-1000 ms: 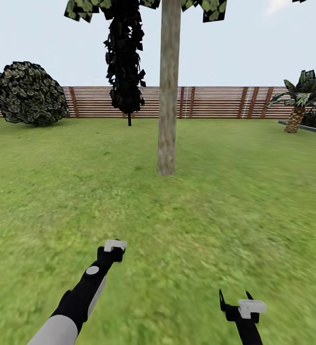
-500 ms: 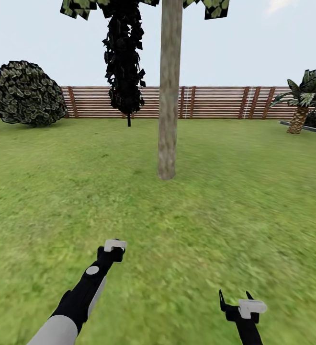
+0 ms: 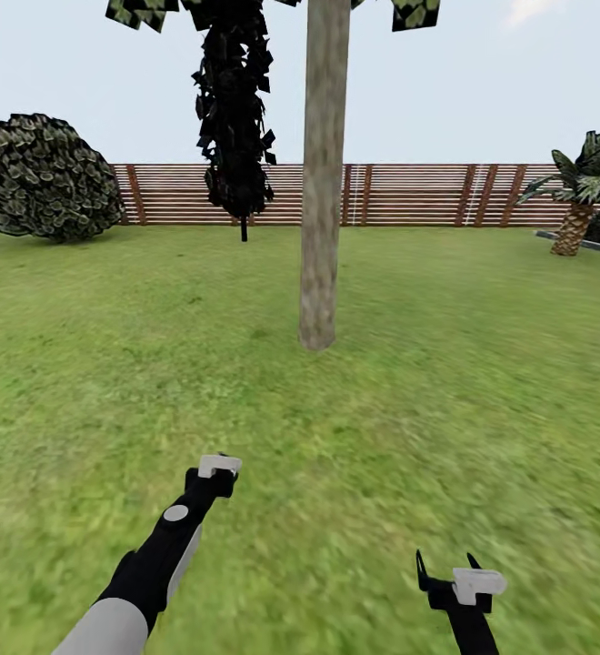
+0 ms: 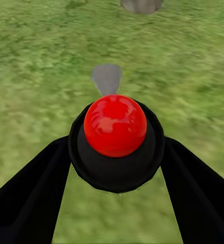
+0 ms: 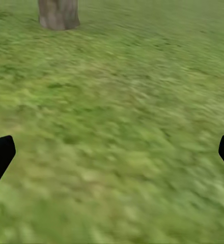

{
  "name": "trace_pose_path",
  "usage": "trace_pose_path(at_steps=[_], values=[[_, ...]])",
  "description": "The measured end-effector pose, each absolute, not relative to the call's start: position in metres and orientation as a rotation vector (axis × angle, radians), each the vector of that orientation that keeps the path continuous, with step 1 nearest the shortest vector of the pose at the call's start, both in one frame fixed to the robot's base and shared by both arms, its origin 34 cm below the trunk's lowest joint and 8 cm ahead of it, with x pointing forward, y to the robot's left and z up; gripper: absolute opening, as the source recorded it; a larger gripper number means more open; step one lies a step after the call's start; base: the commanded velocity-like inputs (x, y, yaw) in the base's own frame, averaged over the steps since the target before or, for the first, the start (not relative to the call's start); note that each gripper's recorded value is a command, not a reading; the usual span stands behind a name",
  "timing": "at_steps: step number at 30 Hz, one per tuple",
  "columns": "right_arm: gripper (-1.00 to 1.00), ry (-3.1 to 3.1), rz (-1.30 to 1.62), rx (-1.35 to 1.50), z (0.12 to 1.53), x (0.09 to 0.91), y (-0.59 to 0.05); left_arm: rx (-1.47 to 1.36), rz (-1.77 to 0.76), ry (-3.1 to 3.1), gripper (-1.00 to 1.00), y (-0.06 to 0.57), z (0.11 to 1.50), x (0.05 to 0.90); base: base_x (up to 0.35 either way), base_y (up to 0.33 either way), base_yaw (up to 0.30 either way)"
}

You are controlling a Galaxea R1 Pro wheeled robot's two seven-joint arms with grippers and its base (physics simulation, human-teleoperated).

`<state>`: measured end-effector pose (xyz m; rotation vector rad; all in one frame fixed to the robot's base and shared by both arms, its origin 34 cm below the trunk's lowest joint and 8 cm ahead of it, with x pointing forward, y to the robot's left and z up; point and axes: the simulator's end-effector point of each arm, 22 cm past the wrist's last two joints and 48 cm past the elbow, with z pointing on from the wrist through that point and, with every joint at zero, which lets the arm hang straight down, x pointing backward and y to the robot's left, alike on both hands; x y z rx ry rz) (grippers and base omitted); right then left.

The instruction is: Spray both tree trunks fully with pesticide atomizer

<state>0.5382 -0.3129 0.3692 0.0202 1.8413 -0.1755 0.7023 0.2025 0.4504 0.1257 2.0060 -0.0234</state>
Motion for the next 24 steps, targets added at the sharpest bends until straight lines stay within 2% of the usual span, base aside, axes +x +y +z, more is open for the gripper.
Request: trace_pose_path(at_steps=[24], values=[[1.00, 1.842, -0.176, 0.021, 0.3689, 0.5379, -0.3131, 0.126, -0.024, 2.006, -1.00, 0.2025, 0.4504, 0.7023, 0.338, 0.000, 0.000]])
